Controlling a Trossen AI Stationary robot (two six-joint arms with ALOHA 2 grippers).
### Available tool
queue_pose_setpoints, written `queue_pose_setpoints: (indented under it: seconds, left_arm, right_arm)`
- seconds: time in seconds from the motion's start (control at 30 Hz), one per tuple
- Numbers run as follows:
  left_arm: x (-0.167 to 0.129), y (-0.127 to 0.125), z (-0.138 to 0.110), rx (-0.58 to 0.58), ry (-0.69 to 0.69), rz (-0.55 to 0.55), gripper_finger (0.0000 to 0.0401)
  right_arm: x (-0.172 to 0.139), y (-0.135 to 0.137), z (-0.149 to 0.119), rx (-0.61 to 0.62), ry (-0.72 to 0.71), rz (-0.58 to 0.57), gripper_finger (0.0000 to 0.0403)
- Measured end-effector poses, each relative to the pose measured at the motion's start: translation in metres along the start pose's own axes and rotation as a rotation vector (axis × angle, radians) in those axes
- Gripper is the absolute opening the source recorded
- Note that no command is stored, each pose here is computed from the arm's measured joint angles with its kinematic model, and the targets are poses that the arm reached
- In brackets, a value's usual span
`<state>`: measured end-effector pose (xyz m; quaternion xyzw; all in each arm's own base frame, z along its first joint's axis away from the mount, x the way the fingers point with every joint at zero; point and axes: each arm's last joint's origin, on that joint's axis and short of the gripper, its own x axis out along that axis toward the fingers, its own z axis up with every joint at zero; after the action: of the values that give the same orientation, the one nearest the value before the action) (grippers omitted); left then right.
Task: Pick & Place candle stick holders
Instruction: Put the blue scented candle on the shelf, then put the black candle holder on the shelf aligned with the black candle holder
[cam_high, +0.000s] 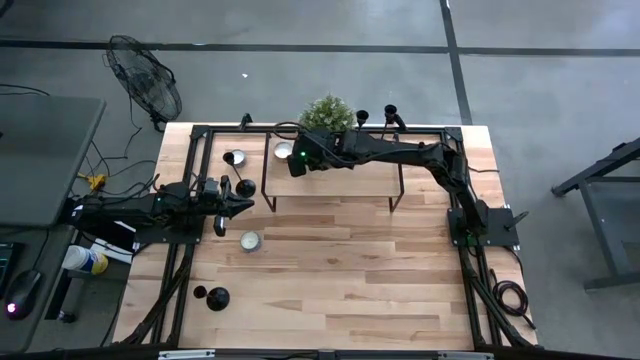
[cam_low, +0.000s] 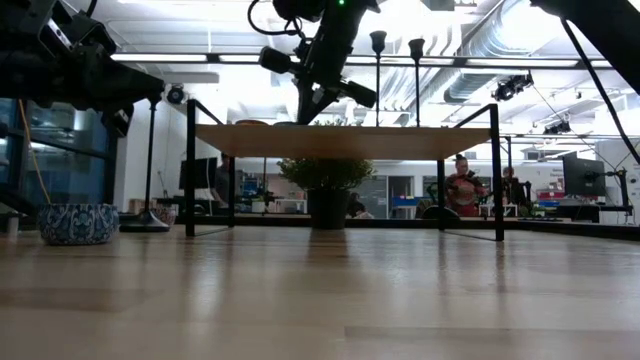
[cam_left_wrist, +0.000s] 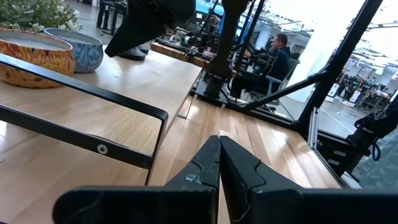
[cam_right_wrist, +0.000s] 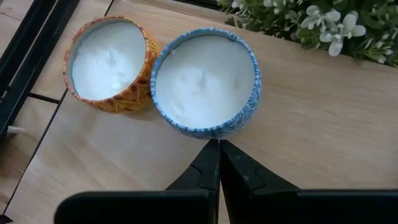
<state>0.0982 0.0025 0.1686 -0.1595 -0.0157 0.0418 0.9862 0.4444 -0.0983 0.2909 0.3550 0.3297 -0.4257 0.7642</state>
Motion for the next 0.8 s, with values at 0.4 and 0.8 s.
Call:
queue_pose_setpoints:
  seconds: [0.4,0.8]
  left_arm:
    - [0.0,0.0,0.0,0.0,0.001,0.0,0.0001]
    - [0.0,0.0,0.0,0.0,0.001,0.0,0.0001]
  right_arm:
    - [-0.041,0.007,-0.024,-0.087,0.048,0.0,0.0]
    - [-0.111,0.01,-0.067,-0.54,0.1,0.039,0.0]
